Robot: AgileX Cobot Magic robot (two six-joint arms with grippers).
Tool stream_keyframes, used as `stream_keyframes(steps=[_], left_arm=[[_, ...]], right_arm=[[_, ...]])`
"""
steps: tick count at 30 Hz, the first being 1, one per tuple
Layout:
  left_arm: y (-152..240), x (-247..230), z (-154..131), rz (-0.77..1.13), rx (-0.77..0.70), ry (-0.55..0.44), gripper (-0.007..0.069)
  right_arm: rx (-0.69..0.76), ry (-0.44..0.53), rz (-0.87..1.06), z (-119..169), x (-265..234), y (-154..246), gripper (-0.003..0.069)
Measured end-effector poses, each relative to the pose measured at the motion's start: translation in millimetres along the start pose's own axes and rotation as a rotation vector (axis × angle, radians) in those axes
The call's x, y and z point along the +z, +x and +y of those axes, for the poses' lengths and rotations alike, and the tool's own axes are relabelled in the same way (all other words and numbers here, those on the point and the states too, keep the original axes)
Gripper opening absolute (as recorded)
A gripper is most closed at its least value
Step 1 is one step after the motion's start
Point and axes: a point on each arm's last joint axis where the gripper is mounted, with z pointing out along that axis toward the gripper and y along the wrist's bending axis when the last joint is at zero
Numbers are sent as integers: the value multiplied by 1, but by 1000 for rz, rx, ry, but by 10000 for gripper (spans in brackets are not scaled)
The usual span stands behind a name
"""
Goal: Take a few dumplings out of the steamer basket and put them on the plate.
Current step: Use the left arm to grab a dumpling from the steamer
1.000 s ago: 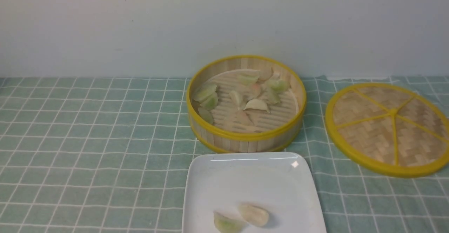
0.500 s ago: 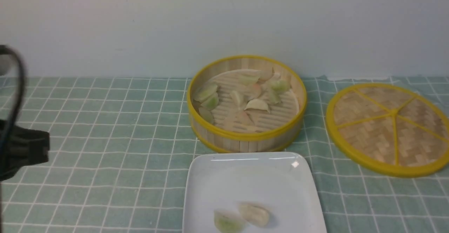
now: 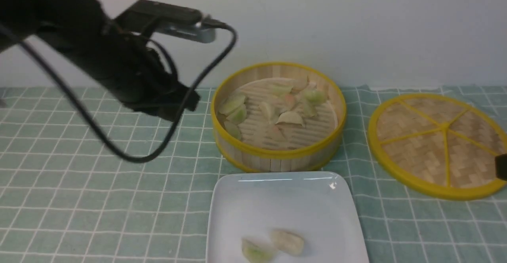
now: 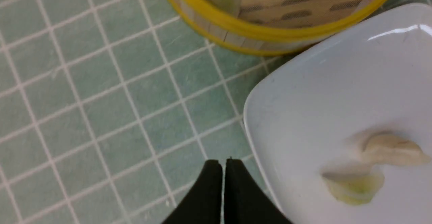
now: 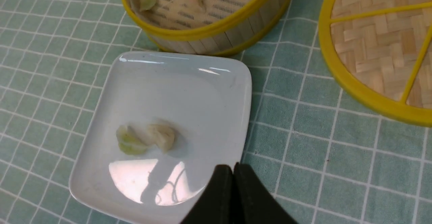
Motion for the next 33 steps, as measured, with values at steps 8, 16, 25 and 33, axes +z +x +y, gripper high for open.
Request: stream_keyframes(steps=[8,16,25,33], left_arm=[[-59,67,-3,19,76,-22,-6],[-86,132,6,-28,115,-50,96],[-78,183,12,4,166,-57,382],[-74,200,14,11,173,-64,405]], right_arm=[[7,3,19,0,0,2,-13],[8,6,34,-1,0,3,-12],[26,13,26,-1,0,2,-12],[28,15,18,-1,0,2,-11]])
